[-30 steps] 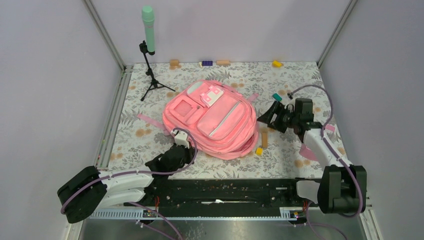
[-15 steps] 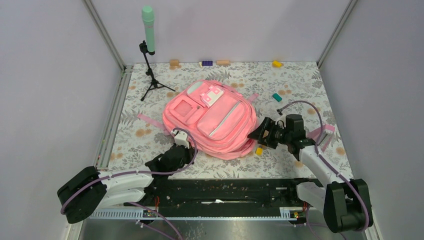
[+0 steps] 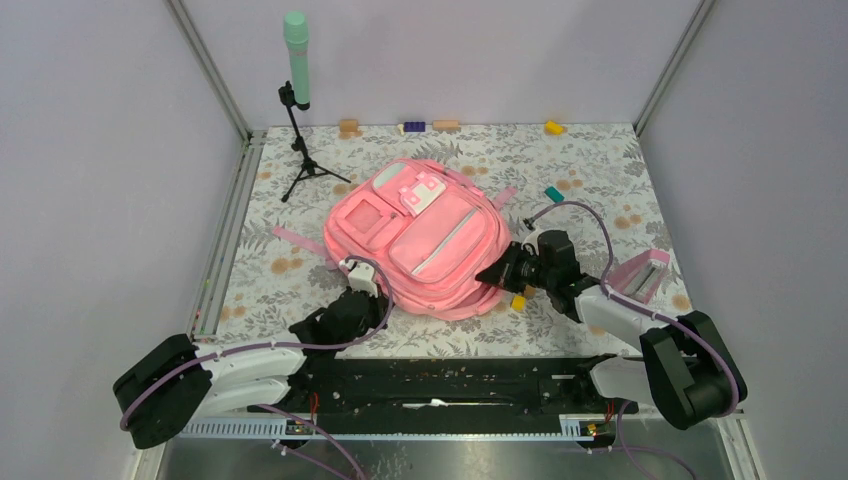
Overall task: Pack the student bag
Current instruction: Zip the student bag at the center of the board.
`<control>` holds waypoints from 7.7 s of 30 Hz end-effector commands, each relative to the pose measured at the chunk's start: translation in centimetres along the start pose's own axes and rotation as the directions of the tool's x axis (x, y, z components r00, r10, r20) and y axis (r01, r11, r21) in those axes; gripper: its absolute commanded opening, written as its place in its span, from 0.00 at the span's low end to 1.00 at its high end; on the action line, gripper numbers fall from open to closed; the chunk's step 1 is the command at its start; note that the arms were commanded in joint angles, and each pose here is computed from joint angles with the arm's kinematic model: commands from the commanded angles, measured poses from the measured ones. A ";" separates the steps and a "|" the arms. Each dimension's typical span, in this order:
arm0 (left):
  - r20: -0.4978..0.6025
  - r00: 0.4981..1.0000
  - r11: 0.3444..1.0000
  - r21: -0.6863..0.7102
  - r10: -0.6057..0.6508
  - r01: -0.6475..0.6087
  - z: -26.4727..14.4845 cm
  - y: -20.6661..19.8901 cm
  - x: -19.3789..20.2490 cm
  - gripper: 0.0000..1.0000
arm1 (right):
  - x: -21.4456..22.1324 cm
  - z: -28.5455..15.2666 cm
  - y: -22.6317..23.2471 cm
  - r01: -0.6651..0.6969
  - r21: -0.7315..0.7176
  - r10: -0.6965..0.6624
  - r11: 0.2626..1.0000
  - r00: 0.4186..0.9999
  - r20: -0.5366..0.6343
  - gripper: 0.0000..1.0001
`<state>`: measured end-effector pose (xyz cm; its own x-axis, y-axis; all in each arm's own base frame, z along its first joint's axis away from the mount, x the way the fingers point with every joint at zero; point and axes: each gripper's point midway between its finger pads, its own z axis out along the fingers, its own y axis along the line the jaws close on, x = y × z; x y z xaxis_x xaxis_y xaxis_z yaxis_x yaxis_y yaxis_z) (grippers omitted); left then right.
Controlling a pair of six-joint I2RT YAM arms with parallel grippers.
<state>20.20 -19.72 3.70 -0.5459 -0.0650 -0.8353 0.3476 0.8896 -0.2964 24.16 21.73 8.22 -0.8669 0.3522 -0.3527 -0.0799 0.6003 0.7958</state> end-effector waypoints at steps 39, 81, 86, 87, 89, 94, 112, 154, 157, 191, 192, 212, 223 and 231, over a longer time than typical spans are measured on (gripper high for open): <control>0.002 0.987 0.894 0.424 -0.162 0.146 -2.5 -21.7 -3.7 0.00 | -1.5 2.0 4.9 0.170 0.035 -0.172 0.985 0.936 0.307 0.00; -0.063 0.899 0.885 0.159 -0.433 0.438 -4.3 -12.0 -5.3 0.96 | 5.3 -6.1 0.8 0.484 0.073 -0.489 0.872 0.859 0.153 0.73; -0.062 0.858 0.844 0.154 -0.510 0.513 -3.1 -10.2 -6.2 0.98 | 6.6 -4.6 2.0 0.504 0.053 -0.506 0.862 0.849 0.149 0.72; -0.066 0.855 0.843 0.145 -0.514 0.518 -2.8 -9.9 -6.2 0.98 | 7.0 -4.3 2.1 0.509 0.056 -0.512 0.859 0.847 0.147 0.72; -0.067 0.857 0.848 0.121 -0.511 0.516 -2.4 -9.3 -6.0 0.98 | 7.3 -3.7 2.2 0.514 0.078 -0.520 0.854 0.842 0.147 0.71; -0.056 0.832 0.827 0.086 -0.552 0.555 -1.3 -7.7 -5.3 0.96 | 7.7 -1.6 1.5 0.523 0.150 -0.543 0.839 0.826 0.154 0.67; 0.008 0.831 0.831 -0.019 -0.556 0.556 2.8 -4.2 -4.7 0.25 | 5.4 2.1 1.2 0.487 0.351 -0.568 0.799 0.803 0.180 0.00; 0.066 0.888 0.891 0.055 -0.454 0.451 -0.6 -2.0 -9.6 0.00 | 8.5 2.2 4.6 0.571 0.131 -0.584 0.810 0.807 0.093 0.63; 0.065 0.888 0.891 0.054 -0.454 0.452 -0.6 -1.9 -9.6 0.00 | 9.2 3.4 5.4 0.600 0.120 -0.610 0.791 0.788 0.086 0.61; 0.086 0.900 0.903 0.008 -0.428 0.429 -1.4 -0.8 -9.9 0.00 | 6.1 5.7 4.8 0.600 0.409 -0.690 0.688 0.715 0.112 0.00; 0.088 0.901 0.904 -0.001 -0.425 0.427 -1.4 -0.5 -9.9 0.00 | 6.1 5.4 4.8 0.595 0.405 -0.685 0.694 0.720 0.115 0.00; 0.127 0.918 0.911 -0.131 -0.375 0.390 -2.0 4.9 -10.4 0.00 | 2.5 1.9 0.9 0.420 0.362 -0.501 0.832 0.849 0.167 0.00; 0.137 0.927 0.910 -0.187 -0.348 0.369 -2.6 7.7 -11.2 0.00 | -0.2 2.4 0.4 0.398 0.318 -0.463 0.861 0.871 0.163 0.00; 0.127 0.965 0.959 -0.139 -0.229 0.246 -3.6 6.2 -14.1 0.61 | 0.6 2.7 3.2 0.476 0.126 -0.488 0.870 0.869 0.086 0.00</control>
<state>25.20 -12.61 10.47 -0.6242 -0.3964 -0.6732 0.0100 0.8576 -0.5143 24.45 24.34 7.06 -0.6932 0.1281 -0.7093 -0.3045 0.8399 0.4493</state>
